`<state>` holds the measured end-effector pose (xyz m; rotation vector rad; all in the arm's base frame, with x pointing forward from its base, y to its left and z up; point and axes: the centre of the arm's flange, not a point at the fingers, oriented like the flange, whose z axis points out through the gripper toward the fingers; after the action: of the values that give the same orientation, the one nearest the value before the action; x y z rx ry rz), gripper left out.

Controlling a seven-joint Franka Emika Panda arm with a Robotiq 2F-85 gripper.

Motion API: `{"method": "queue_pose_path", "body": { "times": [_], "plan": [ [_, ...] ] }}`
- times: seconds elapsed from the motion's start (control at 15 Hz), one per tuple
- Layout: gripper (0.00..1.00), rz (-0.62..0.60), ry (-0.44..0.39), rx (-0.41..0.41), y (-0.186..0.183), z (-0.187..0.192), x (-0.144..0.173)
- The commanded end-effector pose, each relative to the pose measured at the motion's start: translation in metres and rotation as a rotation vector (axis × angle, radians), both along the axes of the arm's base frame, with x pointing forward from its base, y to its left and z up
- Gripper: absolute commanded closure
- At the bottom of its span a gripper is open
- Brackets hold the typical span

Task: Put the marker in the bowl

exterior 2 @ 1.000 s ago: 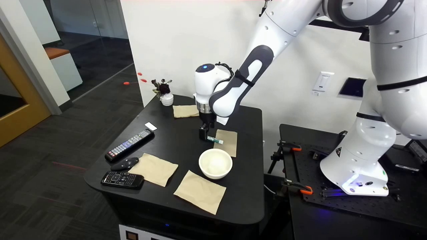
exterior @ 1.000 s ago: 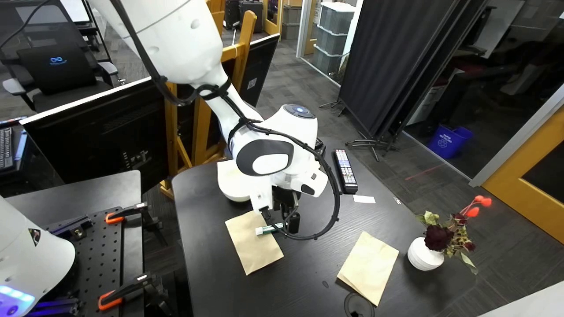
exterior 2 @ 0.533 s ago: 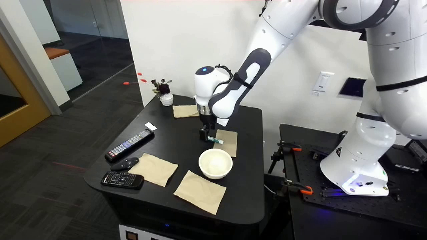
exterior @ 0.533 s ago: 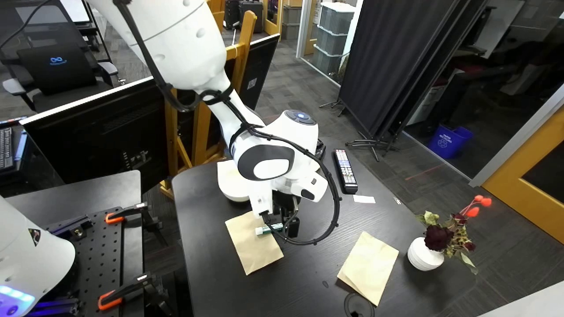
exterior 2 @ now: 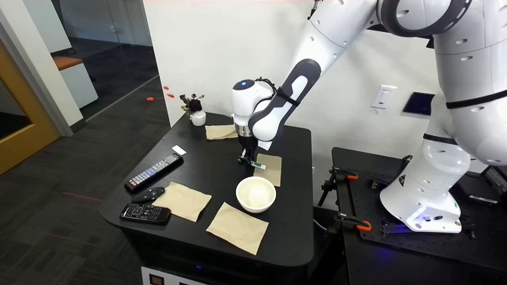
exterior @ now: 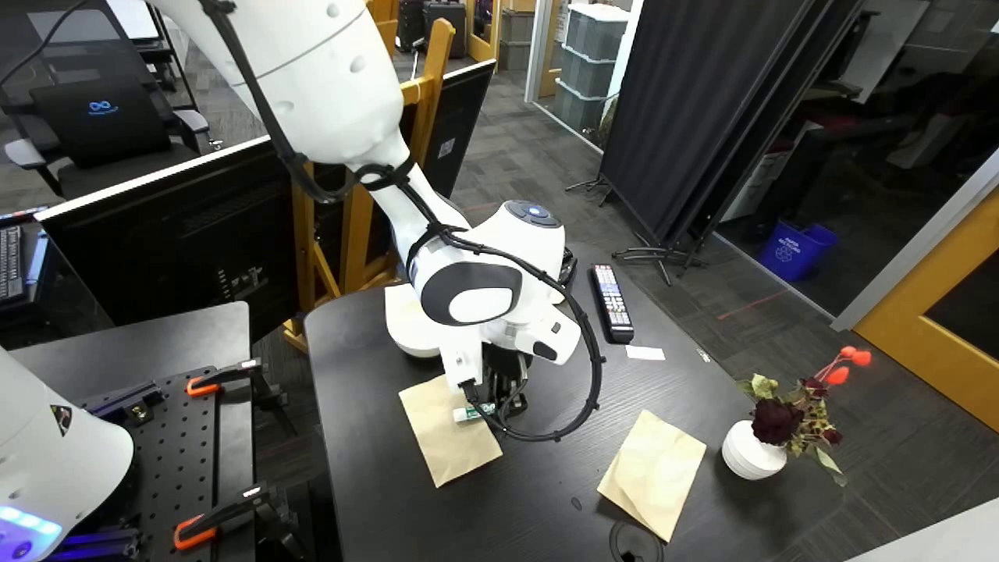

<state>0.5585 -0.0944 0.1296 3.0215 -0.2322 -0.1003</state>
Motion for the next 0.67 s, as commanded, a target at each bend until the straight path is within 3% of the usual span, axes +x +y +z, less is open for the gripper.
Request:
{"method": "queue_pose_path", "body": {
  "times": [0.0, 0.07, 0.27, 0.6],
  "plan": [
    [0.95, -0.028, -0.005, -0.004, 0.002, 0.004, 0.004],
    [1.00, -0.026, -0.006, -0.005, 0.003, 0.005, 0.005],
    [0.95, -0.016, -0.028, -0.006, 0.010, 0.020, 0.005],
    [0.95, 0.034, -0.123, 0.001, 0.035, 0.079, 0.000]
  ]
}}
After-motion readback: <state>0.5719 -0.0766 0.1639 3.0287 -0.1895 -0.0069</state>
